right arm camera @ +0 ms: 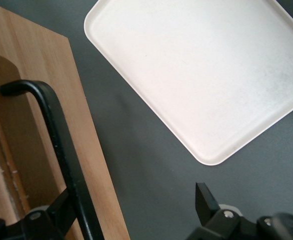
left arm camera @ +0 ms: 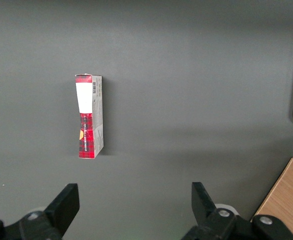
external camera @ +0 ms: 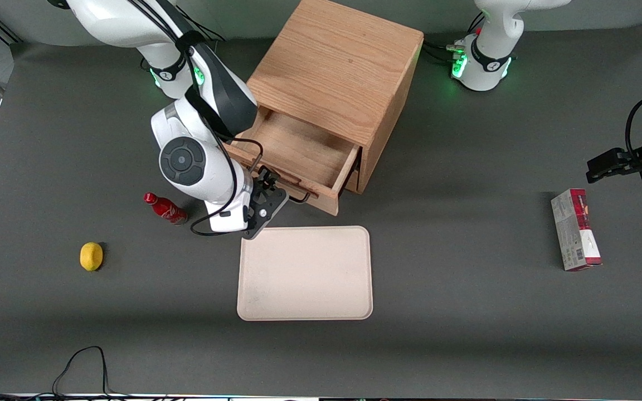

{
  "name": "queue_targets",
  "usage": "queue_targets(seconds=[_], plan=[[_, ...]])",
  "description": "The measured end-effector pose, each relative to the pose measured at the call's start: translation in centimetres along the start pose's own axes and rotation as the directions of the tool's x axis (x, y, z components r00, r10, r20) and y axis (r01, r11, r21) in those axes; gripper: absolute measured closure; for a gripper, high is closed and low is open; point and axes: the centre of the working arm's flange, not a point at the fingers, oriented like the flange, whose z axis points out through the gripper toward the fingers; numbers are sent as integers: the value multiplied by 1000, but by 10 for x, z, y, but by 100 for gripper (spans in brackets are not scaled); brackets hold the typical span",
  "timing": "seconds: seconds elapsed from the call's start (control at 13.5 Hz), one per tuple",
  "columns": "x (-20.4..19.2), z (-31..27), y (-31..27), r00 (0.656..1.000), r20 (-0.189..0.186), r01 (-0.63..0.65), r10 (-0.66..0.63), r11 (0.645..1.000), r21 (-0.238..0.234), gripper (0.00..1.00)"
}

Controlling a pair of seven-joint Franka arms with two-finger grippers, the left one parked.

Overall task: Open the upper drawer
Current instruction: 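Pull the upper drawer outward from the cabinet with the right gripper, then keep pulling the drawer handle out toward the cream tray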

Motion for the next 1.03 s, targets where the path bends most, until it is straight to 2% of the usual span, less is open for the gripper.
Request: queue_targets(seconds=[1.03], plan=[[3,-10,40,998,-38,-43,43,999,-7,0]])
